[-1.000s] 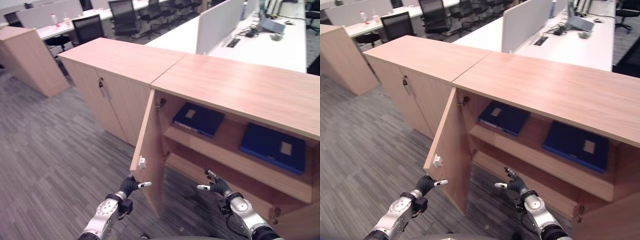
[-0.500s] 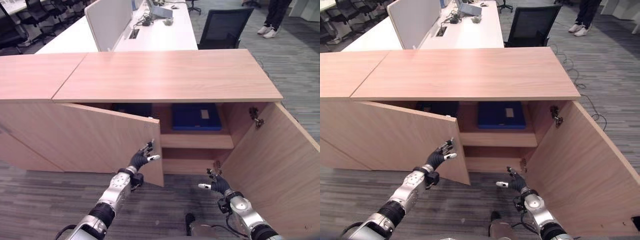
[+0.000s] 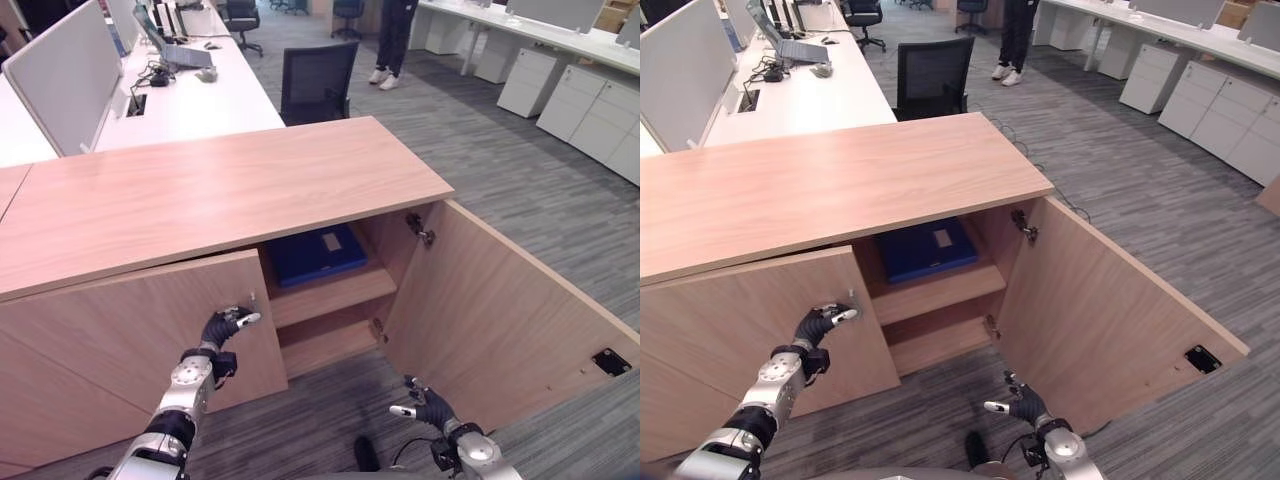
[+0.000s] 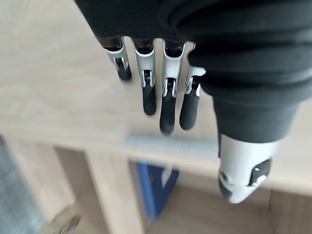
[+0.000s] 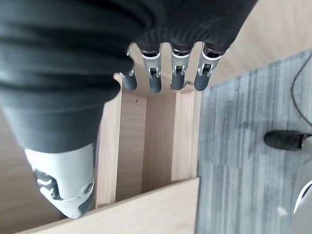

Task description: Put the empty folder in the office cabinet

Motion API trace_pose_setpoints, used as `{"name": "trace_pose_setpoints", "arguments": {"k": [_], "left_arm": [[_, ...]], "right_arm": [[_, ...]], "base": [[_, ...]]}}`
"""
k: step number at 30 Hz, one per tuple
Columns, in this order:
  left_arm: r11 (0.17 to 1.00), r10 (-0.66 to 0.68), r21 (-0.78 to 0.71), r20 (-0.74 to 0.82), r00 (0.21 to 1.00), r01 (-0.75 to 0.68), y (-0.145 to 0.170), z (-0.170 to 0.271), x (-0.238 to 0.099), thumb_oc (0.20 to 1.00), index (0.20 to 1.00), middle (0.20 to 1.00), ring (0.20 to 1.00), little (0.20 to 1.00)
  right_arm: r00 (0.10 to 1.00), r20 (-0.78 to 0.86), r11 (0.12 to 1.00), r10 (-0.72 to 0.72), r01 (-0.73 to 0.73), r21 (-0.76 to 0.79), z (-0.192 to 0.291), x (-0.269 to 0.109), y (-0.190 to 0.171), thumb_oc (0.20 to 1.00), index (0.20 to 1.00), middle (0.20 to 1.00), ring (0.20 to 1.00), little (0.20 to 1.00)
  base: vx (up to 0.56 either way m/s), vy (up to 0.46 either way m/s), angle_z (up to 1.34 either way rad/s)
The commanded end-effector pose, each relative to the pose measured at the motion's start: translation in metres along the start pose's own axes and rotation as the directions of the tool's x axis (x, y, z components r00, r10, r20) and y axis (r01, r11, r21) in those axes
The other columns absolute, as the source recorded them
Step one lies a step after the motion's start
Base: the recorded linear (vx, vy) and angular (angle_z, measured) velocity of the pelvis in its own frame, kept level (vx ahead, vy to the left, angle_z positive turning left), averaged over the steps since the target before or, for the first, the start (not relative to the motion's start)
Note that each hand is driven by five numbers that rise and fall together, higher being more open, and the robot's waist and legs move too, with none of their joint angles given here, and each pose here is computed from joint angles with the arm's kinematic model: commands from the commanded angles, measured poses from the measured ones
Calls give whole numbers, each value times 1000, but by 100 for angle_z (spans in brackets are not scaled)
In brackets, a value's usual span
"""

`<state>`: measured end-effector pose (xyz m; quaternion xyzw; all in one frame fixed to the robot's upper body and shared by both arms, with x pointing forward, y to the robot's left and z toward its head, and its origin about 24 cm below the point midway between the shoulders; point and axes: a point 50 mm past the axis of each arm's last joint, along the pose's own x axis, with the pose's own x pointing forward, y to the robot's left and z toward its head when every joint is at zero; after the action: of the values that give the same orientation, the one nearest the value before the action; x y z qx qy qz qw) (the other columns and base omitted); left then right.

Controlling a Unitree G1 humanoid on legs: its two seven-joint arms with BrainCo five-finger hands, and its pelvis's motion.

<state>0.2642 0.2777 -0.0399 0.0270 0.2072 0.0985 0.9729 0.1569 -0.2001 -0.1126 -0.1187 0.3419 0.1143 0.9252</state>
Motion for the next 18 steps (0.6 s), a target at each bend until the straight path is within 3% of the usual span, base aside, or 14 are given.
{"name": "trace_pose_setpoints", "arguments": {"k": [1, 6, 10, 14, 15, 18], "left_arm": [[995, 98, -34, 215, 972, -92, 26, 71, 18, 1000, 1000, 1000, 1000, 1000], [973, 229, -75, 293, 928, -216, 75, 111, 13, 1000, 1000, 1000, 1000, 1000], [968, 252, -80, 327, 911, -239, 81, 121, 11, 1000, 1000, 1000, 1000, 1000], [975, 220, -106, 351, 910, -195, 67, 109, 8, 1000, 1000, 1000, 1000, 1000], [985, 155, -125, 358, 921, -118, 43, 95, 8, 1000, 1000, 1000, 1000, 1000], [991, 77, -128, 347, 935, -34, 15, 79, 5, 1000, 1000, 1000, 1000, 1000]], "right_arm": [[989, 140, 999, -37, 38, -3, 28, 2, -21, 1000, 1000, 1000, 1000, 1000], [988, 156, 1000, -17, 18, -4, 37, 10, -16, 1000, 1000, 1000, 1000, 1000], [986, 169, 1000, -2, 4, -13, 45, 16, -11, 1000, 1000, 1000, 1000, 1000], [986, 166, 1000, -20, 19, 5, 47, 19, -13, 1000, 1000, 1000, 1000, 1000], [983, 179, 1000, -29, 27, 16, 51, 21, -13, 1000, 1000, 1000, 1000, 1000], [980, 193, 999, -41, 39, 15, 58, 23, -15, 1000, 1000, 1000, 1000, 1000]], "base": [[2, 47, -34], [-15, 27, -37], [13, 20, -15], [3, 48, -6], [1, 23, -4], [-56, 30, 12]]}}
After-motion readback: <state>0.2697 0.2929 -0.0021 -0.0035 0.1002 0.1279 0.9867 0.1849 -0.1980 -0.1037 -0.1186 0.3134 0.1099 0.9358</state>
